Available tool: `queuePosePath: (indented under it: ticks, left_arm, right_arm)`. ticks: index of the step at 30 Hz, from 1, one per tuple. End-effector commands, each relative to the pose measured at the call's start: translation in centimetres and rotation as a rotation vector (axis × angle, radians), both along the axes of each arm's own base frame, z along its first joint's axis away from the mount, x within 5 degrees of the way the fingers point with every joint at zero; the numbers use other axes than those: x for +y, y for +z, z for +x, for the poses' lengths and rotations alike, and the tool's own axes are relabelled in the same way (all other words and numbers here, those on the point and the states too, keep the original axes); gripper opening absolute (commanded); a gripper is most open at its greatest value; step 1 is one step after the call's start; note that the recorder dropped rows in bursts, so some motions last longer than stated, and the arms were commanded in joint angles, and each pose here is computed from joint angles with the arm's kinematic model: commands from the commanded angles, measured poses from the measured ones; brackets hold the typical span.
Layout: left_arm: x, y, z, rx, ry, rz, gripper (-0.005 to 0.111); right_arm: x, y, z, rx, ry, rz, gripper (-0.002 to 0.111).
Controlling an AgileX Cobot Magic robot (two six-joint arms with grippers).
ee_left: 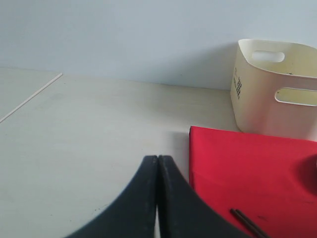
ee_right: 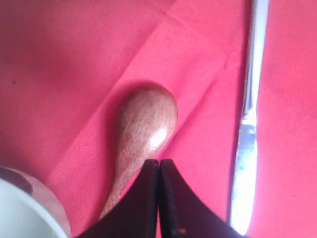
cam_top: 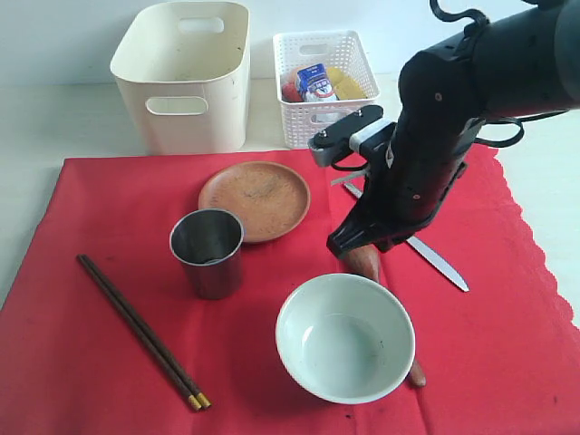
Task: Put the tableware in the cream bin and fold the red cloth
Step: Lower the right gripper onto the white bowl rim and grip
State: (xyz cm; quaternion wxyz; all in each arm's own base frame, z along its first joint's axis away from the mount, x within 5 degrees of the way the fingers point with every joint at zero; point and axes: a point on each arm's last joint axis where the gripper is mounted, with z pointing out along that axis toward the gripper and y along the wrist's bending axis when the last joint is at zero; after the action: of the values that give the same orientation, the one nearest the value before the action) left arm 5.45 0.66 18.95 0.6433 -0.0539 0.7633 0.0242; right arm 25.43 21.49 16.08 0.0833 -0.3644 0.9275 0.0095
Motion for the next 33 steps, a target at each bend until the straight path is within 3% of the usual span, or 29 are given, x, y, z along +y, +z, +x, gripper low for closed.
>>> queuePosePath:
  ticks: [1,4,9,15,19,28,30,33]
  left_arm:
    - [0.0,0.0,0.0,-0.002,0.004,-0.005,0.002]
    - [0.0,0.0,0.0,-0.002,0.004,-0.005,0.002]
    - [0.0,0.0,0.0,-0.002,0.004,-0.005,0.002]
    - [0.0,0.0,0.0,-0.002,0.004,-0.005,0.002]
    - [0.0,0.0,0.0,-0.002,0.004,-0.005,0.002]
    - [0.0,0.0,0.0,-0.002,0.004,-0.005,0.002]
    - [0.0,0.0,0.0,-0.002,0.004,-0.005,0.002]
    - [0.0,0.0,0.0,-0.002,0.004,-0.005,0.002]
  right_arm:
    - [-0.2,1.3,-0.3,-0.015,-0.027,0.010,0.000]
    - [-0.9,3.1,-1.3,0.012,-0.077,-0.009,0.002]
    - [-2.1,5.4,-2.7,0.029,-0.139,-0.007,0.020]
    - [-0.9,4.1,-4.7,0.056,-0.048,0.024,0.047]
    - [0.0,2.8,-5.2,0.063,0.004,0.011,0.057]
    - [0.7,-1.9,-4.6,0.135,0.087,-0.070,0.058]
    - [0.7,-2.2,-4.6,0.148,0.086,-0.080,0.052]
    - [0.6,-2.1,-4.7,0.154,0.094,-0.083,0.032]
